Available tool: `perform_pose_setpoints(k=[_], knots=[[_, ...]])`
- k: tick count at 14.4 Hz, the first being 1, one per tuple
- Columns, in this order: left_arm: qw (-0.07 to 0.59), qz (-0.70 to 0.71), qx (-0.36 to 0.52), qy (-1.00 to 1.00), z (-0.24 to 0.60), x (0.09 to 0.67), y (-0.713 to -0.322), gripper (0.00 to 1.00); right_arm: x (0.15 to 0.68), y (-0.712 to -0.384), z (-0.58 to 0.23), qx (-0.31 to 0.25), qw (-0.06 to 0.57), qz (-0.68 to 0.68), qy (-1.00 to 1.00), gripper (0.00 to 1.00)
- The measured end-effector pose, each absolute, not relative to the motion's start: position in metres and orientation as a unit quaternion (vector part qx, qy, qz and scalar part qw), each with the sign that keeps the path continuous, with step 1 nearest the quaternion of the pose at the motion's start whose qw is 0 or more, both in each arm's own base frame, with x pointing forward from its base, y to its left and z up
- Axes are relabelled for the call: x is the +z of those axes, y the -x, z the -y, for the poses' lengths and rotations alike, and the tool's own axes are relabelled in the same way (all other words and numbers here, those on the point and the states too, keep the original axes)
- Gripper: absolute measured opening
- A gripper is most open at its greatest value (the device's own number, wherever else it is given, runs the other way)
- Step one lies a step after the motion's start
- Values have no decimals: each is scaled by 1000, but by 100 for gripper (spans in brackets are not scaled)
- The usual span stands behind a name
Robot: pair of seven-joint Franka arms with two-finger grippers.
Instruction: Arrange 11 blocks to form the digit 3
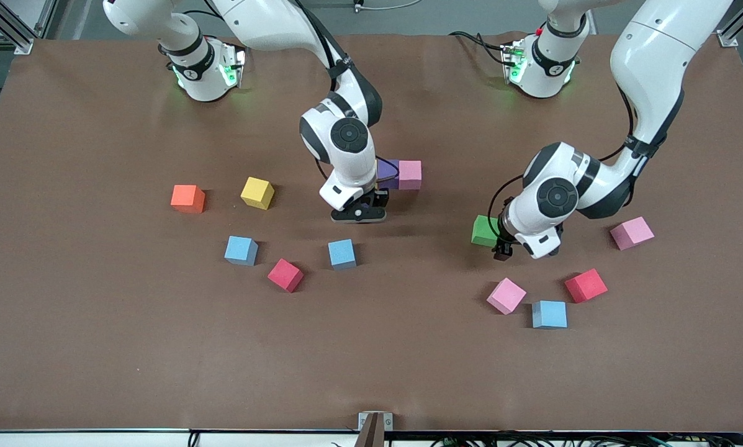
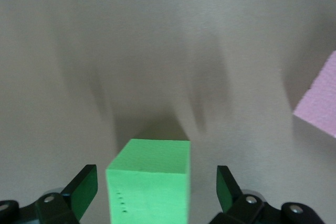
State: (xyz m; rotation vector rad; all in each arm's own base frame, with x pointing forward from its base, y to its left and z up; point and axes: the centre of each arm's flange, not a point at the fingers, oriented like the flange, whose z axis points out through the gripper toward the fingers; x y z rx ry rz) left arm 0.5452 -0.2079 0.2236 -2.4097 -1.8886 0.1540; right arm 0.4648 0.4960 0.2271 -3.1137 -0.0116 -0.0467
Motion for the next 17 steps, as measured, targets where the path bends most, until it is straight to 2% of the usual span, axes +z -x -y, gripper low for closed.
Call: perform_pose_setpoints(k=[7, 12, 14, 15, 16, 17], knots=[[11, 612, 43, 790, 216, 214, -521, 100, 217, -455, -500, -9, 7, -2, 1000, 61], [2, 612, 42, 790, 216, 209, -519, 98, 212, -444, -504, -6, 2, -1, 1000, 61], [2, 605, 36, 796, 216, 207, -519, 86, 212, -442, -506, -6, 2, -1, 1000, 61], [2, 600, 32, 799, 216, 206, -519, 86, 212, -441, -507, -6, 2, -1, 1000, 61], [-2, 599, 32, 800, 217, 205, -520, 81, 212, -440, -508, -6, 2, 0, 1000, 61], [-6, 599, 32, 800, 217, 204, -521, 72, 212, -439, -508, -5, 2, 0, 1000, 61]])
